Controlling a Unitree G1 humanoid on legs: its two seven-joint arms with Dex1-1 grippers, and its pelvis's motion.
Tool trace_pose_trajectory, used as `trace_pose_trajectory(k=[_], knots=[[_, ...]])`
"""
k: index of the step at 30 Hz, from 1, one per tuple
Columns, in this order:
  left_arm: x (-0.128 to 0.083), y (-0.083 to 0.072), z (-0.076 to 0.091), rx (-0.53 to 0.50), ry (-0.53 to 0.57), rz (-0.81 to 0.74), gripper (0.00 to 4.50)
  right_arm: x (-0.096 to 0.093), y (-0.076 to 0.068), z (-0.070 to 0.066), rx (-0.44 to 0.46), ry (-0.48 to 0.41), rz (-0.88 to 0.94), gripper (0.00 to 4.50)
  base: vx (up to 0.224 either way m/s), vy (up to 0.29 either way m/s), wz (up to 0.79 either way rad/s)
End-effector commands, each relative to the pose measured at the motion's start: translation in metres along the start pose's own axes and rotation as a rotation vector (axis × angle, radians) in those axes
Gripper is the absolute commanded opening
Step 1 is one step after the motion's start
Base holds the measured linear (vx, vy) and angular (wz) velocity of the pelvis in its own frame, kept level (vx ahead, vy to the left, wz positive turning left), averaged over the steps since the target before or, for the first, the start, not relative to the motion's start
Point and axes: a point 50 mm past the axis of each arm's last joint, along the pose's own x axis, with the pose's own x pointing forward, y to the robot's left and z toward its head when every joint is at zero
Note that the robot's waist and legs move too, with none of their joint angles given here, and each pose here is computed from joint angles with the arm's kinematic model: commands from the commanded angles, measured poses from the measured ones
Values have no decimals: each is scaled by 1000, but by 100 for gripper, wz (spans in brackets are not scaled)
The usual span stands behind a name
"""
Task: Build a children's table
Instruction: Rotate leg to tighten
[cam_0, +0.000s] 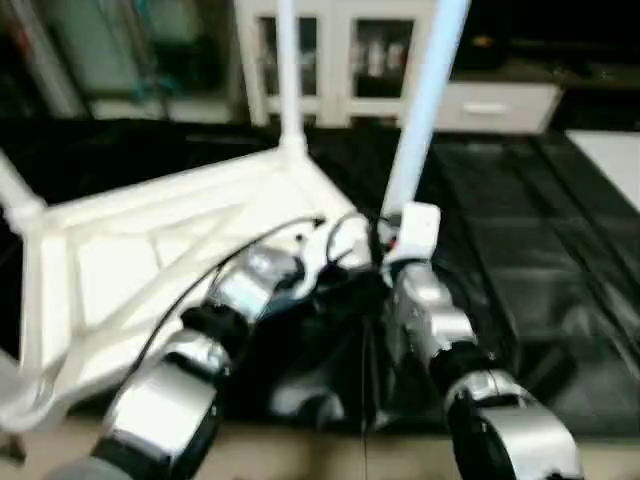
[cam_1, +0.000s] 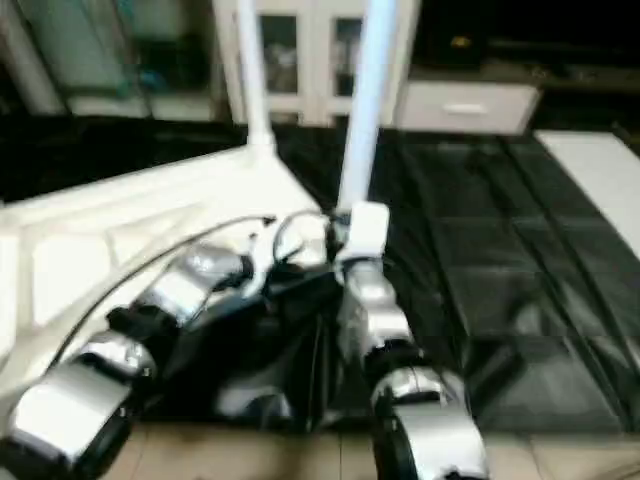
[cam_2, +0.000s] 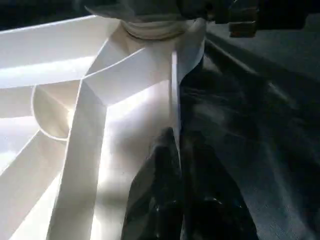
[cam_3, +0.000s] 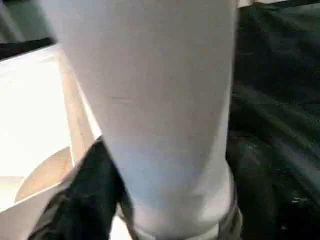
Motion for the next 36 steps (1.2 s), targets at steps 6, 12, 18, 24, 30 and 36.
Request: trace_pose_trajectory(k=[6,12,18,24,30,36], knots=[[-8,-1,-19,-12,36,-60,0,-5,-17,19,-20,-84,220,398,86,-44,-11],[-16,-4,-28,21,47,-160,0,-19,-32,30,-172,-74,499,447,0,0,0],[-24,-11,-35,28,68,-278,0,-39,-46,37,-278,-14,739,447,0,0,0],[-39,-22,-46,74,128,-461,0,-61,-61,38,-356,113,984,447,0,0,0],[-39,-22,-46,74,128,-461,0,-61,-61,38,-356,113,984,447,0,0,0],[-43,-27,-52,106,180,-534,0,-70,-58,22,-405,231,1112,431,0,0,0]])
